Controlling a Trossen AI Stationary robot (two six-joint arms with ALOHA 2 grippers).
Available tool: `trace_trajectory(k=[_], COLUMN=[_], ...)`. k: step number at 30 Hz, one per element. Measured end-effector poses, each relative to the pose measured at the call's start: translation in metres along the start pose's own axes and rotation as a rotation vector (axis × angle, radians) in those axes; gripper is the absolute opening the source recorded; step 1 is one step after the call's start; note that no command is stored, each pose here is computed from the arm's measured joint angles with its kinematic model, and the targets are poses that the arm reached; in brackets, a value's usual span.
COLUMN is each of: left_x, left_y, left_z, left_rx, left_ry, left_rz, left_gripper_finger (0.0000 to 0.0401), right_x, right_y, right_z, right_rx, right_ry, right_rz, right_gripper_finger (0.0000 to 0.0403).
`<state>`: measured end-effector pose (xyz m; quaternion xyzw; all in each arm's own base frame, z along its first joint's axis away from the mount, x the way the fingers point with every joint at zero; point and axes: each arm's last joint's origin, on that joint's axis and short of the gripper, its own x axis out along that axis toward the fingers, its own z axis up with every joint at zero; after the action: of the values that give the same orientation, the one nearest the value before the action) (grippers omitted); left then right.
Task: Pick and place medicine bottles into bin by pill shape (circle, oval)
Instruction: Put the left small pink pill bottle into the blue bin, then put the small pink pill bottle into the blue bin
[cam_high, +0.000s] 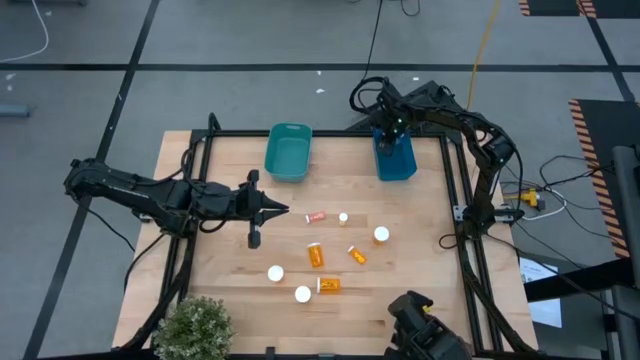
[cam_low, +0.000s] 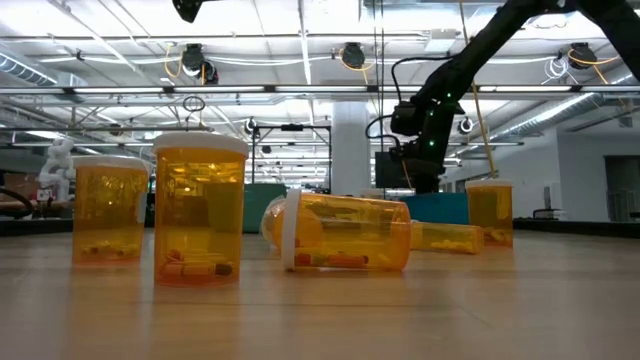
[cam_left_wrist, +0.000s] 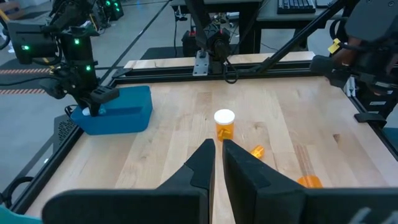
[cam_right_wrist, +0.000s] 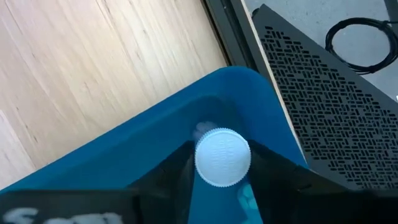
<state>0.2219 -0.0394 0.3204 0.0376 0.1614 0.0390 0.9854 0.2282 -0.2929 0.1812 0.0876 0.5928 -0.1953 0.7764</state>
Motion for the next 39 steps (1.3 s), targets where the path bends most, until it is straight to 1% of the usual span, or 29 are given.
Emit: trace_trajectory(k=[5,10,15,22,29,33,36,39], left_x=[0.0,0.0,0.0,0.0,0.0,0.0,0.0,0.0], left_y=[0.0,0.0,0.0,0.0,0.0,0.0,0.0,0.0], left_z=[0.0,0.0,0.0,-0.001,-0.001,-0.001,-0.001,-0.001], left_rx=[0.0,0.0,0.0,-0.002,-0.011,-0.011,-0.012,-0.014], left_ry=[0.0,0.0,0.0,0.008,0.008,0.008,0.009,0.009], left_rz=[0.0,0.0,0.0,-0.001,-0.001,-0.001,-0.001,-0.001], left_gripper_finger=[0.0035,0.0035,0.0035,0.0035,0.0035,0.0035,0.0035,0.0035], right_x=[0.001,-0.007,-0.026,-0.065,-0.108,-0.133,-0.15,-0.165], right_y=[0.001,0.002,0.005,0.018,0.045,0.069,0.087,0.105], right_z=[-0.002,-0.004,-0.004,-0.005,-0.005,-0.006,-0.007,-0.012], right_rx=[0.009,0.028,0.034,0.041,0.026,-0.011,-0.04,-0.056], right_ry=[0.023,0.024,-0.006,-0.059,-0.145,-0.182,-0.225,-0.253], right_rz=[0.011,0.009,-0.005,-0.023,-0.048,-0.092,-0.104,-0.084], right_gripper_finger=[0.0178,0.0197,0.021,0.0217,0.0217,0.0217,0.0217,0.0217])
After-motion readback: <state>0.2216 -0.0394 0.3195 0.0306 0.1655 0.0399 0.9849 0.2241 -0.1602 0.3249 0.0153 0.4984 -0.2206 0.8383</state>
